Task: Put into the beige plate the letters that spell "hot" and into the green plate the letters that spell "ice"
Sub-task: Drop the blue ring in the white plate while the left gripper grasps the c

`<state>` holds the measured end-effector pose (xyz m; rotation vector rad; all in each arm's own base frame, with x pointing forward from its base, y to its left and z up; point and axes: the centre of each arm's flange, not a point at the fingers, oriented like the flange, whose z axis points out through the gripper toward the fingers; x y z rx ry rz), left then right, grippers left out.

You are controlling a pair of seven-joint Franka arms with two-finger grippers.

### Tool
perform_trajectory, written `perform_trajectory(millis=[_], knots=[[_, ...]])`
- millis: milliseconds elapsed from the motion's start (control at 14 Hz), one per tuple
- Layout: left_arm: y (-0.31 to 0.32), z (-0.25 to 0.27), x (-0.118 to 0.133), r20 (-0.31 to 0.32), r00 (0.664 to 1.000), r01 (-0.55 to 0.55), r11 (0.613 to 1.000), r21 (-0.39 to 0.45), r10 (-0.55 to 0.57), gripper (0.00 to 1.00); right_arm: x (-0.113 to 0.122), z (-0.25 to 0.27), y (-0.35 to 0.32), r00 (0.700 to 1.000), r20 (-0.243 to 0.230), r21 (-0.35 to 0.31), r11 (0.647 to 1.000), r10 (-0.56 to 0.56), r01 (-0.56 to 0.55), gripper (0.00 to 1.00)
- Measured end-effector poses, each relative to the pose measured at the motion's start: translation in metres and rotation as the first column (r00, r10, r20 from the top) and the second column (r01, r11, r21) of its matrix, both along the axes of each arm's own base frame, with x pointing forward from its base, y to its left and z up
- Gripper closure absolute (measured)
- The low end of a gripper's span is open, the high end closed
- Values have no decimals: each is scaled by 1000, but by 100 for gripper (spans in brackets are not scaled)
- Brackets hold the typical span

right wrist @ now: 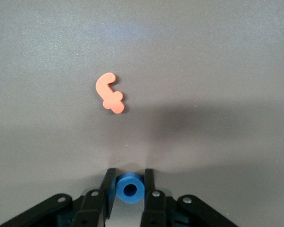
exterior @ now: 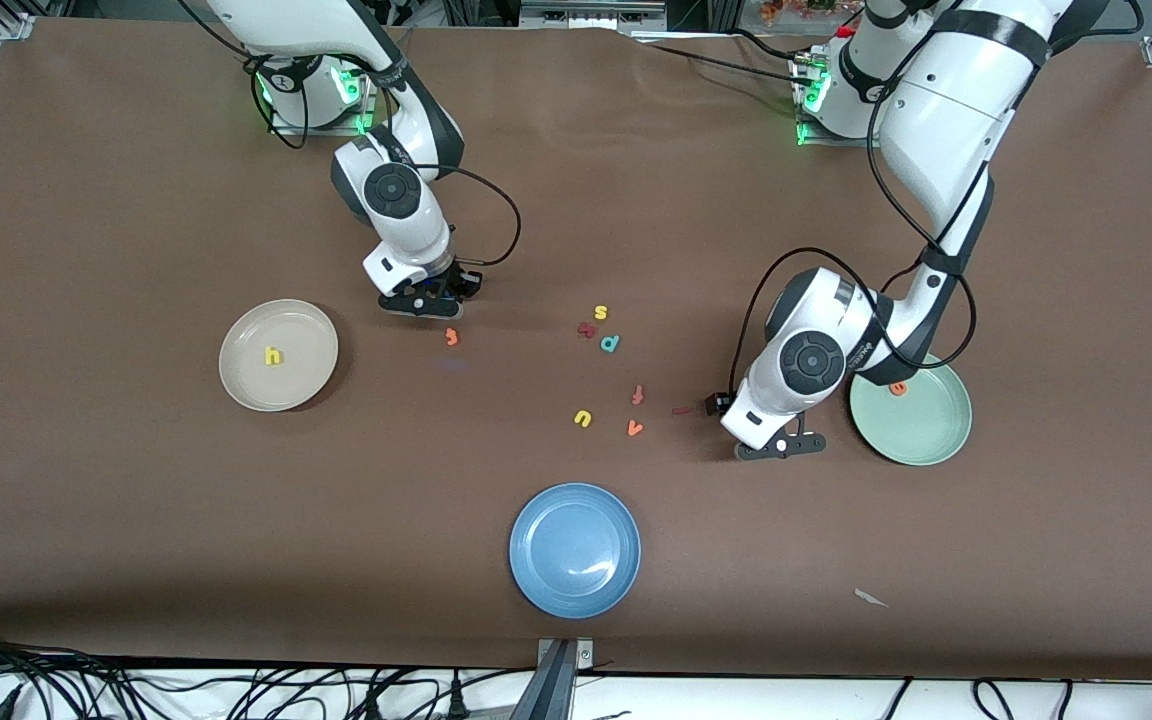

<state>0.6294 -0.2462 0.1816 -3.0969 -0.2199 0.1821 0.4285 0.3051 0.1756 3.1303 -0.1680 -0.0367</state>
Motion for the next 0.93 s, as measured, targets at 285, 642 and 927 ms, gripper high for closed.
perform_trajectory(millis=[285,642,927], knots=[[-6,-11,-1,-7,1000,5,1000,-2,-5,20,2,2,1,1000,0,-1,1000,-2,2,72],[-8,-10,3,1,1000,4,1000,-7,-4,37,57,67,-13,995,-98,-106,994,-28,17,72],[-10,-9,5,6,1000,-6,1000,-9,6,54,119,109,-96,988,-127,-127,987,84,-100,72]])
